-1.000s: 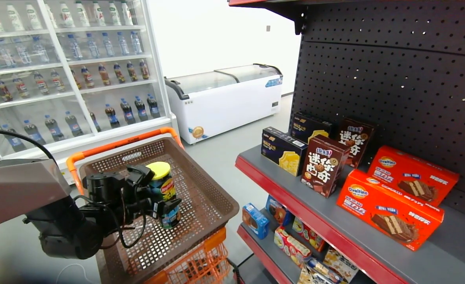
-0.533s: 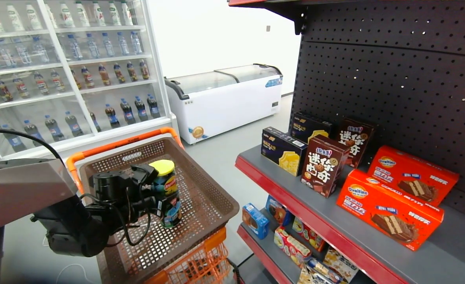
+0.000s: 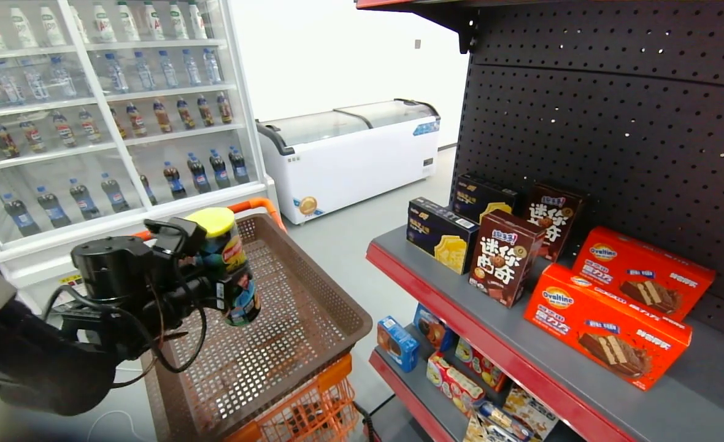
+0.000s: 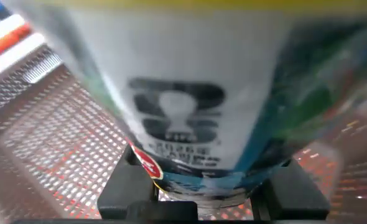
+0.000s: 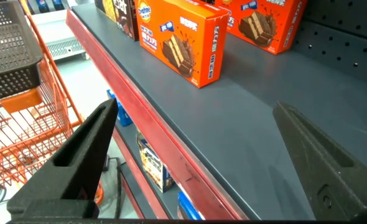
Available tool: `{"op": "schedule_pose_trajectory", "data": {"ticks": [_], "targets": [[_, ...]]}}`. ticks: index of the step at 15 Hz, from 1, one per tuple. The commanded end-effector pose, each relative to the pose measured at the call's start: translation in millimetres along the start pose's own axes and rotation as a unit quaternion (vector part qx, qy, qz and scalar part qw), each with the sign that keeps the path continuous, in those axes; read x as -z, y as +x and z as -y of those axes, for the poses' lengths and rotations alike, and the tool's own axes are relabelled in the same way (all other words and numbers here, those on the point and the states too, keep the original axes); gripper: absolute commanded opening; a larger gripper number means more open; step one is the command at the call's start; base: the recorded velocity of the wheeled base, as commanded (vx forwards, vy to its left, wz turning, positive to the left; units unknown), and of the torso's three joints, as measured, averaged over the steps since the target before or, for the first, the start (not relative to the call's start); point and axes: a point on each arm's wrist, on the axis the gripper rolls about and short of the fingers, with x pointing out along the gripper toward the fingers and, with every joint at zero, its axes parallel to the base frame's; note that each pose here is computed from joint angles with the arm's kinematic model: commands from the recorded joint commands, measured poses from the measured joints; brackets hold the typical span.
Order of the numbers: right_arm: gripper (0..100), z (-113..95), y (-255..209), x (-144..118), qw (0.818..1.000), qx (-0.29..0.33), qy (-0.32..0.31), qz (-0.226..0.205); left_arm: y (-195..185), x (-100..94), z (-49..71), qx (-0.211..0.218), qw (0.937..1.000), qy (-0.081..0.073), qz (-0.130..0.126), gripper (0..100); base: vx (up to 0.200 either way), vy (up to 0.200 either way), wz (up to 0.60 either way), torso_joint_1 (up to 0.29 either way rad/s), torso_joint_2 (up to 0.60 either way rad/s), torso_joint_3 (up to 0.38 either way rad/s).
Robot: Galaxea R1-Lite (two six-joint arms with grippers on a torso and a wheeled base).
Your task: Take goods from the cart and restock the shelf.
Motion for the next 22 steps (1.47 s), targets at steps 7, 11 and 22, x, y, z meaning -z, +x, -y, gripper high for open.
{"op": "schedule_pose_trajectory", "data": {"ticks": [7,11,22], "targets": [[100,0,0,0,1.000,0.000,0.000,0.000,-179,-57.4,15.4,-0.004,0.9983,-0.051,-0.028,0,0.000,0.000,0.00,0.000,0.00,0.000],[100,0,0,0,1.000,0.000,0.000,0.000,-223,-27.5,24.8,-0.007,0.9986,-0.051,-0.013,0,0.000,0.000,0.00,0.000,0.00,0.000],[100,0,0,0,1.000,0.000,0.001,0.000,-332,58.2,48.8,-0.027,0.9920,-0.022,0.122,0,0.000,0.000,0.00,0.000,0.00,0.000]]}}
